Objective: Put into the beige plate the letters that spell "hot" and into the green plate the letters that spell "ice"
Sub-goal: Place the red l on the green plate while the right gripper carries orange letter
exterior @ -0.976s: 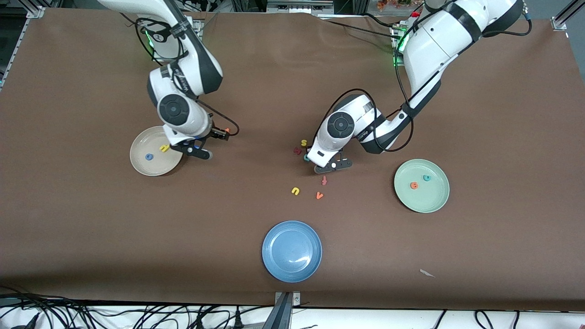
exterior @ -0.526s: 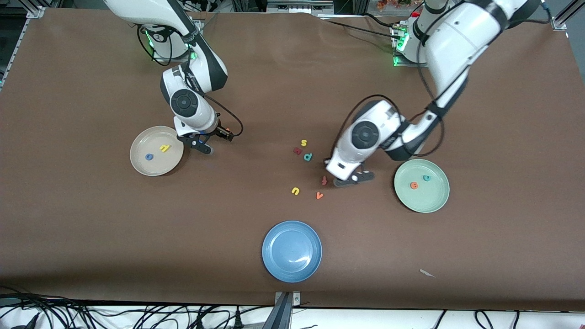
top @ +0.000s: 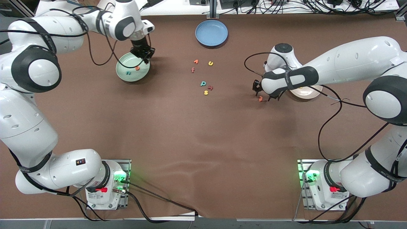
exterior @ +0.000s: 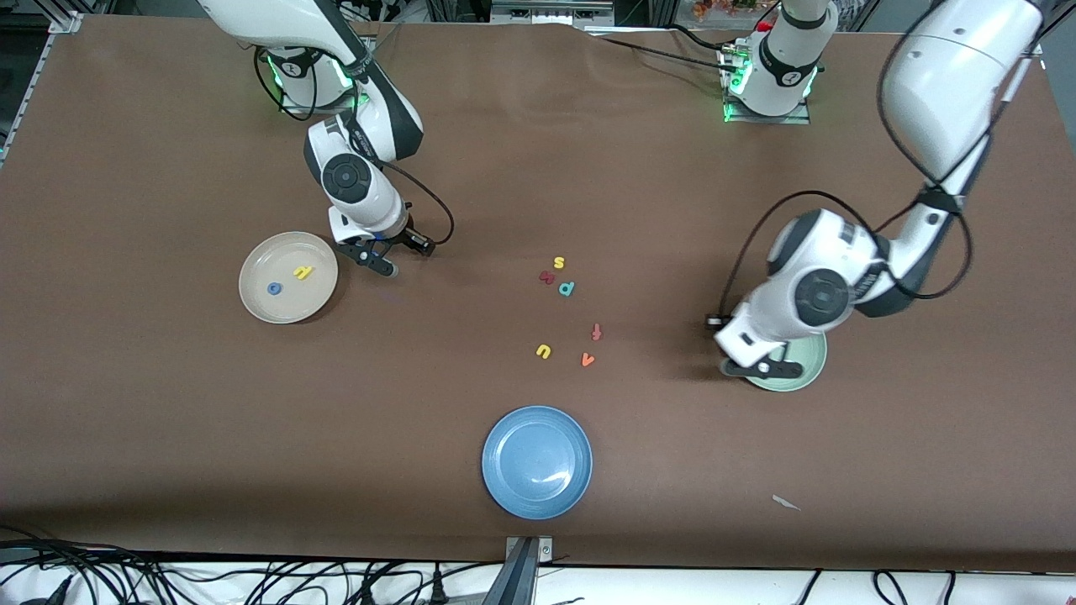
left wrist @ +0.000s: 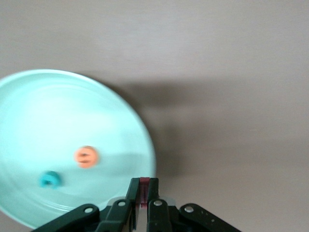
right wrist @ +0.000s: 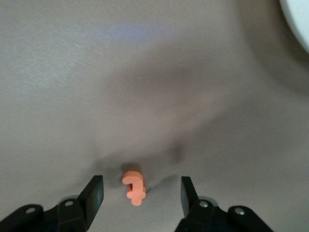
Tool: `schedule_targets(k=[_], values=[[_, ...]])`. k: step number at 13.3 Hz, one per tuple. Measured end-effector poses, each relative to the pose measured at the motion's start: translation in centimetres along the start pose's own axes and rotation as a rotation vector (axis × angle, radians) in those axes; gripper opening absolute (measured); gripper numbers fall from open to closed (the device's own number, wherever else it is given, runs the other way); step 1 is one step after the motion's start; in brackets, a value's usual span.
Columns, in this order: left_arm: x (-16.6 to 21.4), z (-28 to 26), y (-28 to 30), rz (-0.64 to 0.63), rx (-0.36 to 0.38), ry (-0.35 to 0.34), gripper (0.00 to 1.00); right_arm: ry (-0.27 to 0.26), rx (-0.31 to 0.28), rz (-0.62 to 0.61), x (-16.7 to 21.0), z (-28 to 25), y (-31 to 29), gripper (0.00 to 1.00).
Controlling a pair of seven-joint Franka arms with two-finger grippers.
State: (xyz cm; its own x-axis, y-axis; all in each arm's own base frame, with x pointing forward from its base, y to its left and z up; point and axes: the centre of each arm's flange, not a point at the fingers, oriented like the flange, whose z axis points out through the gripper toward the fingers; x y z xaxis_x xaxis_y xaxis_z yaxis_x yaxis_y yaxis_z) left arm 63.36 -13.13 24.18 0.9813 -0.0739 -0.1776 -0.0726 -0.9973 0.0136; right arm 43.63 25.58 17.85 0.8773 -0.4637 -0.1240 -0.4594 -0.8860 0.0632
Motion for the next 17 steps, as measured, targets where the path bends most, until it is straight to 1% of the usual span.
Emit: schedule_targets(k=[1, 2, 3, 4, 5, 6, 8, 9, 10, 11, 12, 15, 17], values=[[0.0, 0.5, -1.9, 0.025, -0.004, -0.011, 0.10, 0.000, 0.000, 0.000, -0.1, 0.2, 0.1, 0.67], [-0.2, 1.3, -3.1, 0.042, -0.009, -0.027, 0.10, 0.001, 0.001, 0.001, -0.1, 0.3, 0.2, 0.67], [-0.5, 2.3, -3.4, 0.053, -0.012, -0.047, 0.10, 0.003, 0.003, 0.001, -0.1, 0.3, 0.2, 0.63], [-0.8, 3.1, -3.1, 0.059, -0.015, -0.062, 0.17, 0.005, 0.007, -0.001, -0.2, 0.4, 0.2, 0.62], [-1.0, 3.6, -2.7, 0.066, -0.017, -0.073, 0.25, 0.008, 0.012, -0.005, -0.5, 0.6, 0.2, 0.56], [-1.1, 3.7, -2.4, 0.071, -0.017, -0.076, 0.35, 0.012, 0.019, -0.011, -0.8, 0.8, 0.2, 0.56], [-1.0, 3.1, -2.1, 0.075, -0.017, -0.067, 0.57, 0.020, 0.031, -0.013, -1.0, 0.8, 0.2, 0.51], [-0.9, 2.3, -2.0, 0.077, -0.013, -0.061, 0.68, 0.025, 0.039, -0.015, -1.0, 0.6, 0.0, 0.38], [-0.8, 1.0, -1.6, 0.081, -0.010, -0.044, 0.77, 0.026, 0.042, -0.018, -1.2, 0.5, -0.1, 0.25], [-0.7, -0.7, -1.0, 0.090, -0.005, -0.023, 0.88, 0.026, 0.042, -0.018, -1.2, 0.5, -0.1, 0.18], [-1.0, -2.5, -0.4, 0.099, 0.006, -0.006, 0.99, 0.026, 0.042, -0.018, -1.2, 0.5, -0.1, 0.18], [-3.2, -8.3, 1.0, 0.116, 0.083, -0.019, 1.00, 0.025, 0.040, -0.018, -1.2, 0.5, -0.1, 0.18], [-4.6, -12.0, 1.0, 0.101, 0.125, -0.009, 1.00, 0.019, 0.031, -0.018, -1.1, -0.1, -0.2, 0.18]])
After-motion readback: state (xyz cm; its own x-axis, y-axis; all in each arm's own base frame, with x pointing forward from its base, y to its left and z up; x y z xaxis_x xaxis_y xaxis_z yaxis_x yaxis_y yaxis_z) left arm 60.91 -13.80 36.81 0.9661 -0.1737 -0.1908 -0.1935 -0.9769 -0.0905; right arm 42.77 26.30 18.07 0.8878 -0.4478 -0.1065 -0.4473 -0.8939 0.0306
